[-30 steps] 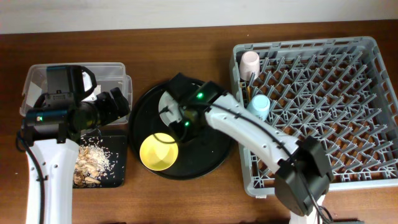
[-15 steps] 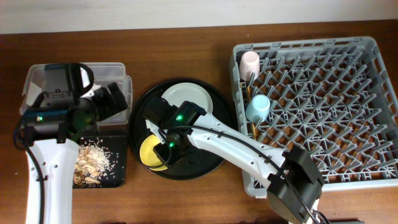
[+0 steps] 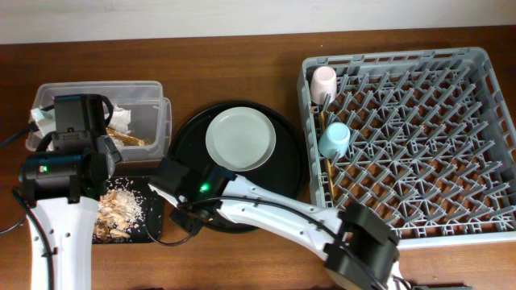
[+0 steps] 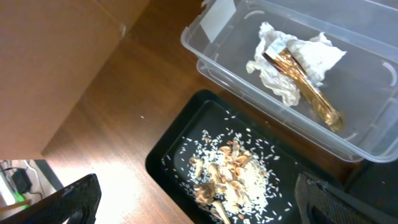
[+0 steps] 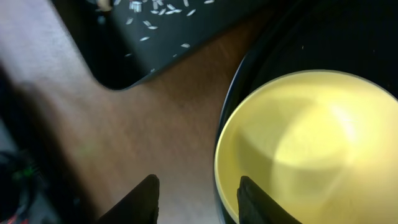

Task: Sort waste into correct bins and load items into the dishwasher rack
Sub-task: 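Grasp the yellow bowl on the round tray with the right gripper, then place the yellow bowl in the rack beside the pink cup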

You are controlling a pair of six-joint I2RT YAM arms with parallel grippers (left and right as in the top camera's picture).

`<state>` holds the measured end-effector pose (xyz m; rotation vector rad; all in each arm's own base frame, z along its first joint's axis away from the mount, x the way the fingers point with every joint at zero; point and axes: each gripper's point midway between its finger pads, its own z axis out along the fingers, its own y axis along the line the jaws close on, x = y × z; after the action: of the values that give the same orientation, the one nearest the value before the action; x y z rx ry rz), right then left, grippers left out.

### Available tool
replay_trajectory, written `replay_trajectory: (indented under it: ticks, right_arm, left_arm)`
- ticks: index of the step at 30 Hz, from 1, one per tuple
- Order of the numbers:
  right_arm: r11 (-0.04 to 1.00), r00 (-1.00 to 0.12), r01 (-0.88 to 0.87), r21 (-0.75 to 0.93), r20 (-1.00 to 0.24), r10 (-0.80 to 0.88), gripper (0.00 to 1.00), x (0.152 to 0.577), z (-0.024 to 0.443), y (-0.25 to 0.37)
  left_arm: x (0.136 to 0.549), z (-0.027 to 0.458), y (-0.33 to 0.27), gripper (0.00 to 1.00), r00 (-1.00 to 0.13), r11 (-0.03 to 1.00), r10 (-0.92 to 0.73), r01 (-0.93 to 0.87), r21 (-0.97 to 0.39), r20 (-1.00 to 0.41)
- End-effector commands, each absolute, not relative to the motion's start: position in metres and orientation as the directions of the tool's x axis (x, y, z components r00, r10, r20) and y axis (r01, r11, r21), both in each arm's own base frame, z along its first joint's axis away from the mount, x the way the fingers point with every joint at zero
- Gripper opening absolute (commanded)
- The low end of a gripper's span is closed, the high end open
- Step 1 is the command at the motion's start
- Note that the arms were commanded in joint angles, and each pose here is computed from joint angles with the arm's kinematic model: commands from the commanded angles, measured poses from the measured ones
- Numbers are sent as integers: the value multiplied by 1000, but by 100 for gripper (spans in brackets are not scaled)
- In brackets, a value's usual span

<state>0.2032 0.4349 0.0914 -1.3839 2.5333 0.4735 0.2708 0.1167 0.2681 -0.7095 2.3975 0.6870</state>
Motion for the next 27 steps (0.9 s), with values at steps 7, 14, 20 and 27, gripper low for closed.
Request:
replay_trajectory:
  ticks: [7,14,20,27]
  right_arm:
    - [531,-549,-836,141,-229,-804,4,209,21,433]
    - [616,-641,-762,201,-377,-669,4,237,207,364]
    - [469,-736,-677,567,-509,-447,4,293,292,233]
    - [382,-723,-632,674,-690,23,4,406,285,65]
  left_arm:
    - [273,272,113,99,-710,749,-331,-598,284,-622]
    - [273,272,113,99,-710,749,-331,-598,284,-622]
    - [273,272,113,99,-710,749,-331,-598,284,-622]
    - [273,272,113,99,-710,749,-331,-598,284,-622]
